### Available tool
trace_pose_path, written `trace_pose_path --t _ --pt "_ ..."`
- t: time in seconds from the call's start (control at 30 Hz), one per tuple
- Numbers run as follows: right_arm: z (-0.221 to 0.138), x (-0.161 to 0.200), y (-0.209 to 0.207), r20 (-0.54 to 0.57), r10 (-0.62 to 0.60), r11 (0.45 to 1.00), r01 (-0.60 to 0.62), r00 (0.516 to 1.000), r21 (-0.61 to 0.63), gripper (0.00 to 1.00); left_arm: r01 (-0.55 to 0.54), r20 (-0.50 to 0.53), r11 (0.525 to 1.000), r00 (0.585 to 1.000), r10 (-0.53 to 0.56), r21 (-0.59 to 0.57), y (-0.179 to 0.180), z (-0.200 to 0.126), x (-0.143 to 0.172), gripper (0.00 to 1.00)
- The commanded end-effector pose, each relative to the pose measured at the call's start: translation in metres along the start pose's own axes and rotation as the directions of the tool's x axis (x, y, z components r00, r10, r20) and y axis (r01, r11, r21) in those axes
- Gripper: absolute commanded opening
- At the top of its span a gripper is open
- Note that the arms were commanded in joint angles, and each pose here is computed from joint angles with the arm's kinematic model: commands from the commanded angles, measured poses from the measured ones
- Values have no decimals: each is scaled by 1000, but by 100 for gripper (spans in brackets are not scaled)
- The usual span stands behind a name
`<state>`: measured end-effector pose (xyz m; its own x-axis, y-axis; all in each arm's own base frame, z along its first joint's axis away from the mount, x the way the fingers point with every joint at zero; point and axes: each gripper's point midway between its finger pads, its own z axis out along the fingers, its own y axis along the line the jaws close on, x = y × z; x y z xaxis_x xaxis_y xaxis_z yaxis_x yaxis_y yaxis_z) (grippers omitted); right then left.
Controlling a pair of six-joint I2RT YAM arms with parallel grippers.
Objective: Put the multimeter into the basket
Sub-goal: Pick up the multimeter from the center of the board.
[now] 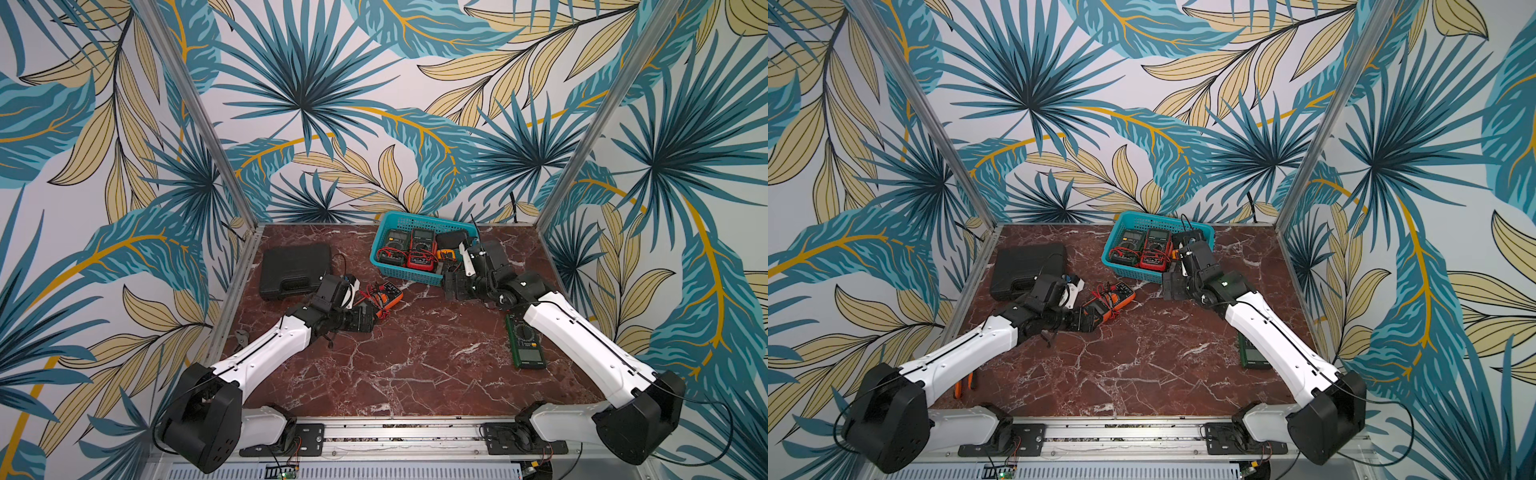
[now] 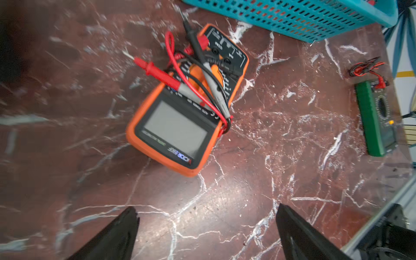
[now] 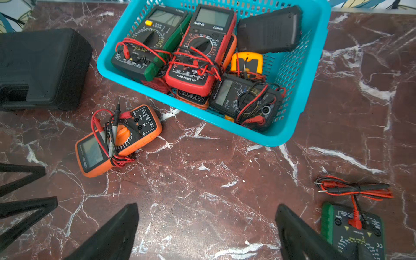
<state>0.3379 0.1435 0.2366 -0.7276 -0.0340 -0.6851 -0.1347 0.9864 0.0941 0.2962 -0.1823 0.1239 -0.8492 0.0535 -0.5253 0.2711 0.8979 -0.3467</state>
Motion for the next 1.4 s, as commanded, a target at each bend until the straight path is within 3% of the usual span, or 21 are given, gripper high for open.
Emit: trace_pose_path --t 0.0,0.17,0.33,0.63,0.97,1.17,1.37 --pt "-6 0 -11 26 21 998 -22 999 53 98 -215 -51 971 976 211 -103 13 -8 -10 100" --pt "-13 -6 -18 60 27 996 -32 998 86 99 -409 -189 911 900 392 -60 15 12 -7 100" --pt "-19 -8 -22 80 23 994 -31 997 104 99 -470 -285 883 845 451 4 17 31 2 100" --pt "-15 -7 -24 72 14 993 -23 997 116 99 -482 -283 876 842 460 -9 21 57 -8 100" --pt "-13 -5 -25 65 6 992 -14 998 127 99 -520 -363 851 810 461 -78 39 71 -18 100" --pt "-14 -5 -25 67 1 992 -10 998 128 99 -586 -393 806 764 512 -88 45 63 -21 100" --pt "-15 -8 -26 73 3 991 -13 997 134 100 -661 -374 750 696 613 0 37 61 -29 100"
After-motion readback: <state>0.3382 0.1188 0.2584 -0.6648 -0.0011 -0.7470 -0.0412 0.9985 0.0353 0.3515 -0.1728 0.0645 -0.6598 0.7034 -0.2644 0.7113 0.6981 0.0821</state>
